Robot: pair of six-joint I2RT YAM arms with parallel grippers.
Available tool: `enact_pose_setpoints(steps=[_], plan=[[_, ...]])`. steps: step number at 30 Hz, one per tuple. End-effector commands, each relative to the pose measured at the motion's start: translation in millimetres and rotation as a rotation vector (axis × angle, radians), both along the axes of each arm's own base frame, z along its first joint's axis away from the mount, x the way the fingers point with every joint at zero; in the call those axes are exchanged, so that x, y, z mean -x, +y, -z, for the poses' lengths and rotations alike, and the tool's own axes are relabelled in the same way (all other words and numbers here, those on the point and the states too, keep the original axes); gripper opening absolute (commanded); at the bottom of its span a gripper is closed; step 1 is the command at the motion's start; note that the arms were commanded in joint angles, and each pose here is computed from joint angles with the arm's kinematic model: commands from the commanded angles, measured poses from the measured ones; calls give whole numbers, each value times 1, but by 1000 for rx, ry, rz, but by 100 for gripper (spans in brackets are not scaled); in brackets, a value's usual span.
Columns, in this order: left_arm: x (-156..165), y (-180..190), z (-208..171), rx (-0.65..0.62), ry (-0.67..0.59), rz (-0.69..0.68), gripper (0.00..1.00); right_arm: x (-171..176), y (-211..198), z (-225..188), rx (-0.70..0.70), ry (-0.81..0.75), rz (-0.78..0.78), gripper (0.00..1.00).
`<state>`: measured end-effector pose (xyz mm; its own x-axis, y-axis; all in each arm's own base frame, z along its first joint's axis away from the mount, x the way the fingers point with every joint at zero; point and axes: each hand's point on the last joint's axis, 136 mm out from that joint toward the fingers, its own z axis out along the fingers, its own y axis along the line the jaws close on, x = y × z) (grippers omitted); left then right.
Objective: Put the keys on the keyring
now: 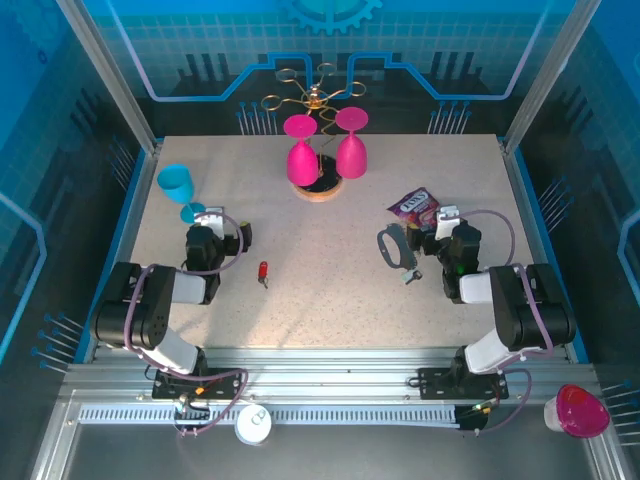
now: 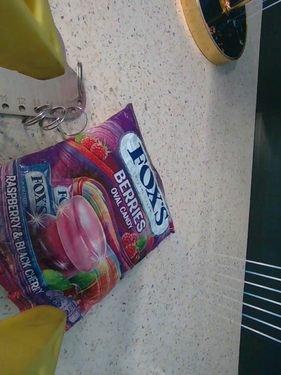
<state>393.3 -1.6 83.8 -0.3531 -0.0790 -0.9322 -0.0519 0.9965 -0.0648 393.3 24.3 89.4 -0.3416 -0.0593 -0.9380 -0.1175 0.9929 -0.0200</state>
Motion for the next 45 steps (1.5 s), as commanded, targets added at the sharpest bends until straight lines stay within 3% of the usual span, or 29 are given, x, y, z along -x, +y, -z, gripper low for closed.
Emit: enact_pose_setpoints(steps=[1, 32, 40, 45], plan=[[-6, -1, -12, 9, -30, 15, 99, -5, 4, -9, 17, -24, -6, 100], [-5, 0, -12, 21, -33, 20, 99, -3, 7, -10, 7, -35, -34, 100], [25, 14, -70, 40, -146, -69, 99, 29, 30, -64, 114, -153, -61, 99], [40, 11, -98, 181, -117, -97, 99, 40, 30, -85, -145, 10, 91, 87]])
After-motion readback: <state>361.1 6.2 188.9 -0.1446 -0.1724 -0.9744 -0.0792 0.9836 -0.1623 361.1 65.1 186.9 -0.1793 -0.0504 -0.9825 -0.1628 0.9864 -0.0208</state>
